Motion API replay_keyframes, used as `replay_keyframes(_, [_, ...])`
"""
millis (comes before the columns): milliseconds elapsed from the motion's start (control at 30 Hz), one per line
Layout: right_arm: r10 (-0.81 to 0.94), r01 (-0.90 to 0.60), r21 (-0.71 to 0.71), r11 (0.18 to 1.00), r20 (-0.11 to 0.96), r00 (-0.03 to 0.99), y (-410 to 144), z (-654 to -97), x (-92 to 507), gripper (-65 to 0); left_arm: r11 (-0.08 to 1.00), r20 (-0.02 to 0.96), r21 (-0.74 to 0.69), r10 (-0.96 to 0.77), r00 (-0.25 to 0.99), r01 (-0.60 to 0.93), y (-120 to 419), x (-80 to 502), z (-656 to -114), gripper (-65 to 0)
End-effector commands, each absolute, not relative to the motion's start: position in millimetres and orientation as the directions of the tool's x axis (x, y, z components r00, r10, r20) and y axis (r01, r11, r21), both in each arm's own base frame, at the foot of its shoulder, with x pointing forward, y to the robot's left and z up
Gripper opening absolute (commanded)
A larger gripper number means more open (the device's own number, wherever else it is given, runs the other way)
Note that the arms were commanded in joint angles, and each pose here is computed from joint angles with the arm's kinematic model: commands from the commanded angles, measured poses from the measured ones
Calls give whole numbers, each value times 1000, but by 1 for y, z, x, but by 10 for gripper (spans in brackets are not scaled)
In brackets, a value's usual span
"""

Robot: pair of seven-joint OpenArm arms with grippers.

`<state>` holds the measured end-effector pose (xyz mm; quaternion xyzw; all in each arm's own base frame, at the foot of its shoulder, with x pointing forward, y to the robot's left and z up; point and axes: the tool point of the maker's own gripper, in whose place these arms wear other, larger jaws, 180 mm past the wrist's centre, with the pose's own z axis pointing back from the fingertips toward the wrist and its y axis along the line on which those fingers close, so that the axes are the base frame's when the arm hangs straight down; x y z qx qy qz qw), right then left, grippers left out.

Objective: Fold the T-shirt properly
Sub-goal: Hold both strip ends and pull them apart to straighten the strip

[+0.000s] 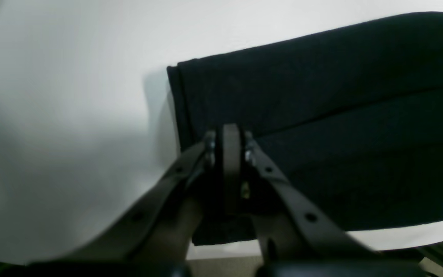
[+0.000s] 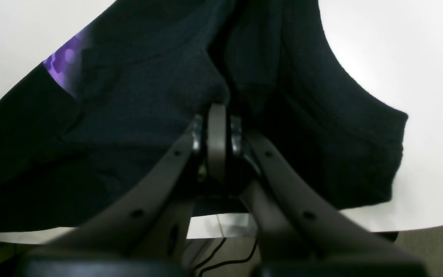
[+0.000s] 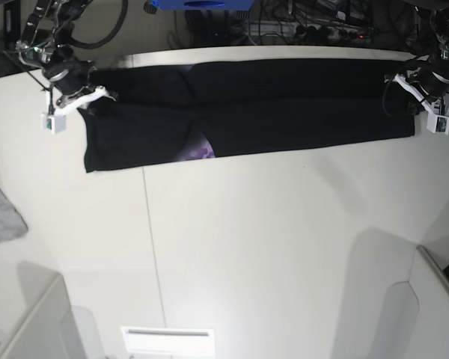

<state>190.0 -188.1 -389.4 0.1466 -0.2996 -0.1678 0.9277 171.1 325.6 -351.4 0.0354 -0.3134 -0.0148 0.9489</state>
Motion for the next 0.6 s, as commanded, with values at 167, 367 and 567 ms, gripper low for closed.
replay_keyframes(167, [-334, 217, 269, 938, 542, 771, -202, -389, 190, -650, 996, 603, 91, -67, 795, 15, 328, 172, -346, -650])
replay_keyframes(367, [-336, 218, 267, 939, 560, 757, -204, -387, 192, -650, 987, 557, 160, -91, 826, 0, 334, 160, -357, -650])
replay_keyframes(567, [-337, 219, 269, 938, 556, 760, -203, -389, 191, -650, 988, 540, 153, -106, 835, 26, 325, 159, -363, -650])
